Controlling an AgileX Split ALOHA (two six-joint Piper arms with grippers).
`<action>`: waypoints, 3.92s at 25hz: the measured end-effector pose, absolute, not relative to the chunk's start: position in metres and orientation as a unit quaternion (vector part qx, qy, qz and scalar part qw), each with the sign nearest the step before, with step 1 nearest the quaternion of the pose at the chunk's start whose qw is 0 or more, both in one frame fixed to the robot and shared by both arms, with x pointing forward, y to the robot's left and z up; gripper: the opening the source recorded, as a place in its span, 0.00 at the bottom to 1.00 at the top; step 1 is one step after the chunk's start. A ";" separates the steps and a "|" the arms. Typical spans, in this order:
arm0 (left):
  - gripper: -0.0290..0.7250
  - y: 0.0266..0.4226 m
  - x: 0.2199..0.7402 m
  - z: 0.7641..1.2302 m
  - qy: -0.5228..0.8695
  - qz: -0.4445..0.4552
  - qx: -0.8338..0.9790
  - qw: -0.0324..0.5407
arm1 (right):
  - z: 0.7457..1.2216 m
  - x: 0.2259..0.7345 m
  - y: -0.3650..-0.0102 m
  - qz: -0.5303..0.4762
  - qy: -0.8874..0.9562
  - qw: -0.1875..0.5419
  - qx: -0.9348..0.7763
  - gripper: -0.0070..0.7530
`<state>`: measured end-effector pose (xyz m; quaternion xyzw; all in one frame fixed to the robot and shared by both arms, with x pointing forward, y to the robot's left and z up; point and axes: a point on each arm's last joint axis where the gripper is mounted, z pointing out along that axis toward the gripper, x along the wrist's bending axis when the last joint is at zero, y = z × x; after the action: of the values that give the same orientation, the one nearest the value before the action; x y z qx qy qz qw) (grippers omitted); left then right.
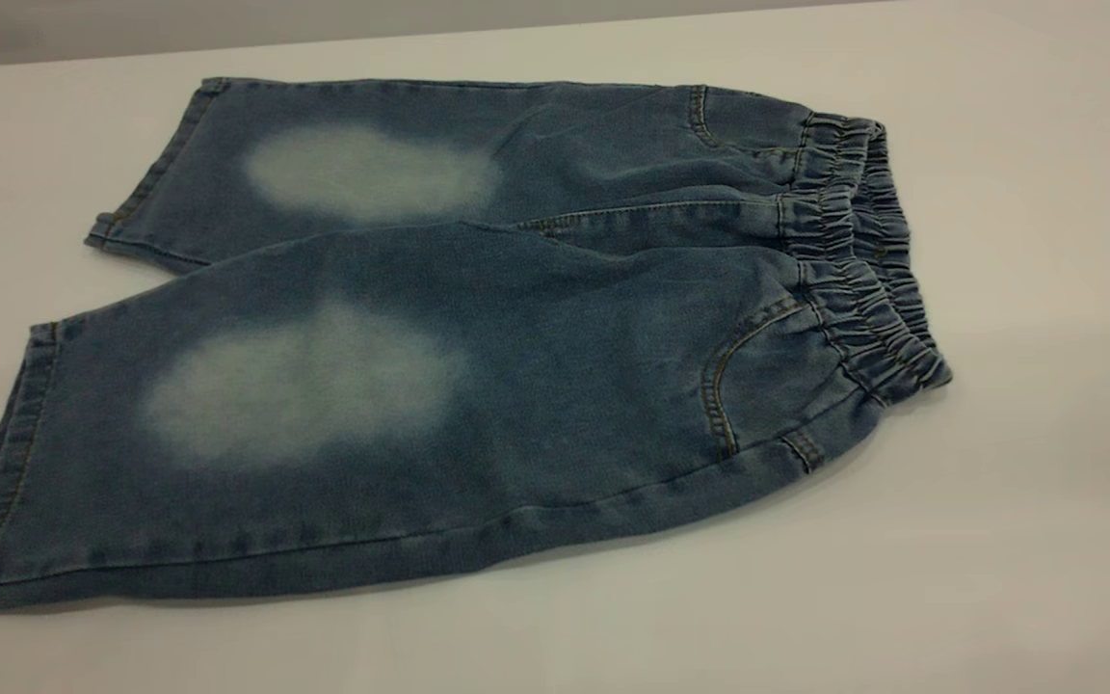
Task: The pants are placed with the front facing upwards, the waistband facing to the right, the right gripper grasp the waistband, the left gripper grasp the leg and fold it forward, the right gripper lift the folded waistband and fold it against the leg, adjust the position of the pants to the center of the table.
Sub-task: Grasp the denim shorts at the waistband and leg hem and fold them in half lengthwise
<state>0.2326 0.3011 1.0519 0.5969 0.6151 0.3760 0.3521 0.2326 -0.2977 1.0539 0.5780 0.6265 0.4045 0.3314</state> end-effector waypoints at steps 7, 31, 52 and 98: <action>0.59 0.301 0.233 1.052 0.615 0.376 0.597 0.352 | 1.054 0.233 -0.298 0.404 0.626 0.331 0.578 0.75; 0.59 0.301 0.233 1.052 0.615 0.376 0.597 0.352 | 1.054 0.233 -0.298 0.404 0.626 0.331 0.578 0.75; 0.59 0.302 0.244 1.060 0.621 0.366 0.602 0.343 | 1.063 0.235 -0.298 0.415 0.619 0.341 0.573 0.75; 0.59 0.307 0.544 1.071 0.684 0.233 0.620 0.306 | 1.033 0.447 -0.247 0.298 0.688 0.050 0.660 0.75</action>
<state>0.5443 0.3075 1.0709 0.6202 0.6837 0.2334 0.3057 0.4469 -0.2474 1.0326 0.6599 0.6877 0.2984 0.0498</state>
